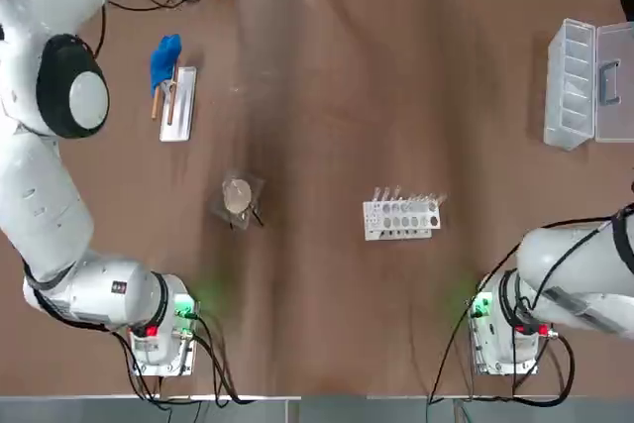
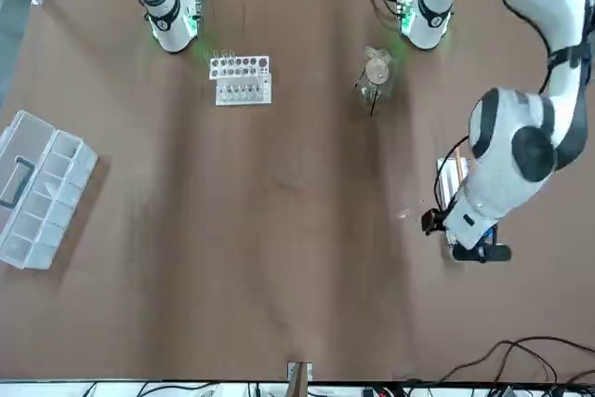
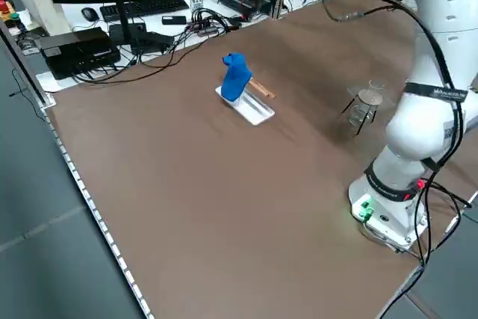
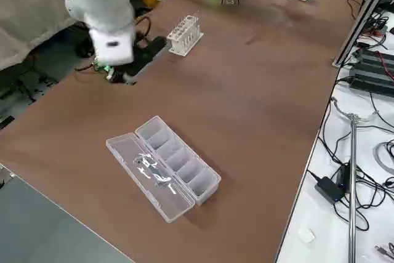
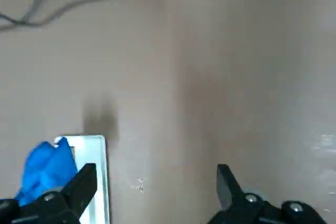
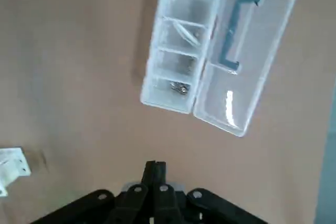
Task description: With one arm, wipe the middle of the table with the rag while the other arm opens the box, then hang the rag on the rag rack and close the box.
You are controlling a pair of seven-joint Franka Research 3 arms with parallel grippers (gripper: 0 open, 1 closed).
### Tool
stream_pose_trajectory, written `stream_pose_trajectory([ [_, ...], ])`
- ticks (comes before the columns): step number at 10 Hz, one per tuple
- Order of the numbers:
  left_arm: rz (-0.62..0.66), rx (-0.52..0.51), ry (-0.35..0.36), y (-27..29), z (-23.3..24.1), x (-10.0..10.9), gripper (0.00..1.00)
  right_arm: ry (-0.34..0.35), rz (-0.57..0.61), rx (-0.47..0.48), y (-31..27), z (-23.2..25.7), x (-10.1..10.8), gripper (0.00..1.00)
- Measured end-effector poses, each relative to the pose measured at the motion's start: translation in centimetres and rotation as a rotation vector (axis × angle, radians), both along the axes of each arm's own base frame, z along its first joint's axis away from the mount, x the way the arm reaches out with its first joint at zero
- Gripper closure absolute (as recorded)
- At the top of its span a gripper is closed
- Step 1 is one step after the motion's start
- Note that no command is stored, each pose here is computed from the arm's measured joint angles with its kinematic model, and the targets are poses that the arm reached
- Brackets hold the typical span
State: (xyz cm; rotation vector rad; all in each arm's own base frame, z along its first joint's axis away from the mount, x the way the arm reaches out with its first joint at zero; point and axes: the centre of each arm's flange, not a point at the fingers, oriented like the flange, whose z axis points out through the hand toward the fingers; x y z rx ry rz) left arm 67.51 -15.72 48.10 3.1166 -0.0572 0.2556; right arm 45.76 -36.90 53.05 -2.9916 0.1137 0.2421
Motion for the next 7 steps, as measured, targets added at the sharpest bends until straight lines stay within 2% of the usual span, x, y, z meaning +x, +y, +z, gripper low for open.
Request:
stream_pose_trajectory([
  [2,0.013,0.005,-0.048,1.2,8.1,-2.9,0.0,-0.043,-0.005,0.087,-7.9,-4.8,-4.5,0.99],
  [4,0.041,-0.026,-0.039,3.6,13.8,-6.2,0.0,-0.101,-0.03,0.169,-15.0,-9.9,-9.1,0.99],
  [5,0.033,-0.034,-0.005,4.7,15.6,-7.9,0.0,-0.131,-0.046,0.203,-18.0,-12.4,-10.8,0.99],
  [7,0.0,-0.018,0.034,5.2,17.7,-10.7,0.0,-0.165,-0.085,0.246,-22.1,-17.7,-12.3,0.99],
])
